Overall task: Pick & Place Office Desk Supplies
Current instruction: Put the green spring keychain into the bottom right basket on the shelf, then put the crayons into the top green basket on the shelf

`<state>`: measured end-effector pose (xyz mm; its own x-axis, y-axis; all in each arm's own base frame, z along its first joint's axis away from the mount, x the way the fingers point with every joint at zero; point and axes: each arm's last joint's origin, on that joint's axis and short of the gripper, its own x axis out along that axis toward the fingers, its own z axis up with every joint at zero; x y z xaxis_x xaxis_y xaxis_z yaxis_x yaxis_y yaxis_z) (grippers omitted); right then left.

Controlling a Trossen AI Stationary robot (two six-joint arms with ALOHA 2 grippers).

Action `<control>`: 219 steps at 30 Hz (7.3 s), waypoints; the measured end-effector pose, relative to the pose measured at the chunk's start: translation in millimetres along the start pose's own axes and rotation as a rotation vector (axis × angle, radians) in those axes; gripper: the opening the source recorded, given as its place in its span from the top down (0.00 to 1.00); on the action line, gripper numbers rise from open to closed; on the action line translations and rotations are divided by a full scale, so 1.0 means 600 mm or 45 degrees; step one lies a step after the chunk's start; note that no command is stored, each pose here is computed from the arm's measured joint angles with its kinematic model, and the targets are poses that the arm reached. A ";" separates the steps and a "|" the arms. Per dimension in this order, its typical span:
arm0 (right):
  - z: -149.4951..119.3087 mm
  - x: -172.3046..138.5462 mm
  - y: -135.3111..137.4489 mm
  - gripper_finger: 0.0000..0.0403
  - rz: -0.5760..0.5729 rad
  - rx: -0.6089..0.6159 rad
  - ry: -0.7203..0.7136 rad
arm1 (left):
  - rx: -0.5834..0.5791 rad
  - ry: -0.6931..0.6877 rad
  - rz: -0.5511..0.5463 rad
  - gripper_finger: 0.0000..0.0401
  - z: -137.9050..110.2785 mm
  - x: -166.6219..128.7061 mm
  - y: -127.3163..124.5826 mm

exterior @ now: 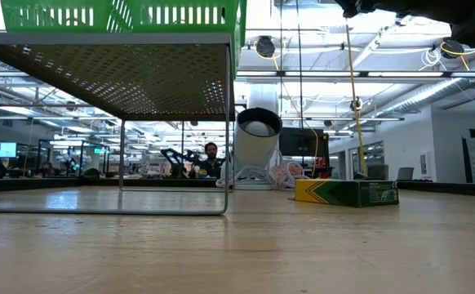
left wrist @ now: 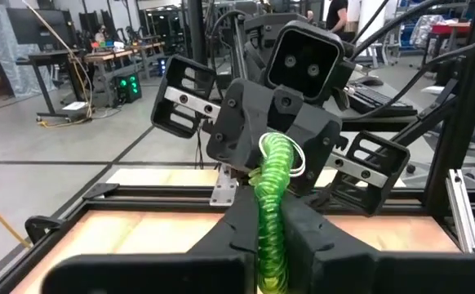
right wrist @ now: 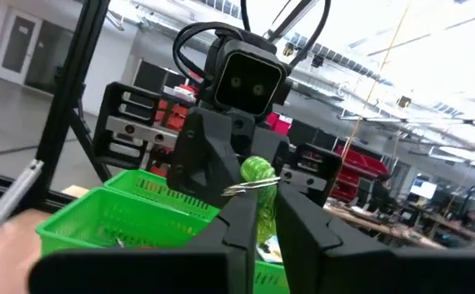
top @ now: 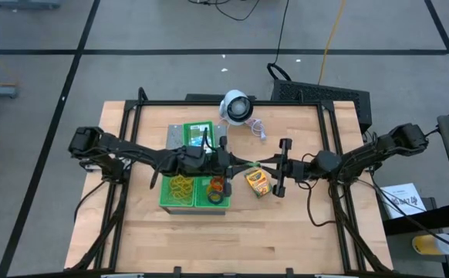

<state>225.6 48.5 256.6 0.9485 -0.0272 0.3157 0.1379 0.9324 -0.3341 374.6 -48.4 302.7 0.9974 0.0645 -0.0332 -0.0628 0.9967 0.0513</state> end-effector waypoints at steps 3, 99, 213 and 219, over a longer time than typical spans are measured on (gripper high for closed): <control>-0.001 0.000 0.000 0.88 0.003 0.063 0.004 | -0.002 -0.018 0.001 0.94 0.005 -0.003 0.001; -0.145 -0.108 0.116 0.37 0.160 0.271 1.682 | -0.394 -0.004 0.152 0.21 -0.018 -0.252 0.045; -0.153 -0.097 0.077 1.00 0.200 0.273 1.388 | -0.393 -0.003 0.176 0.23 -0.019 -0.250 0.052; -0.130 -0.085 0.076 1.00 0.297 0.399 1.239 | -0.394 -0.004 0.177 0.23 -0.019 -0.250 0.052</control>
<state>206.0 64.5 156.3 0.7812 0.0168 -0.6240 -0.0262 0.9996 -0.0059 222.6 -26.4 297.8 0.9785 0.2014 -0.0440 -0.2059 0.9461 -0.2500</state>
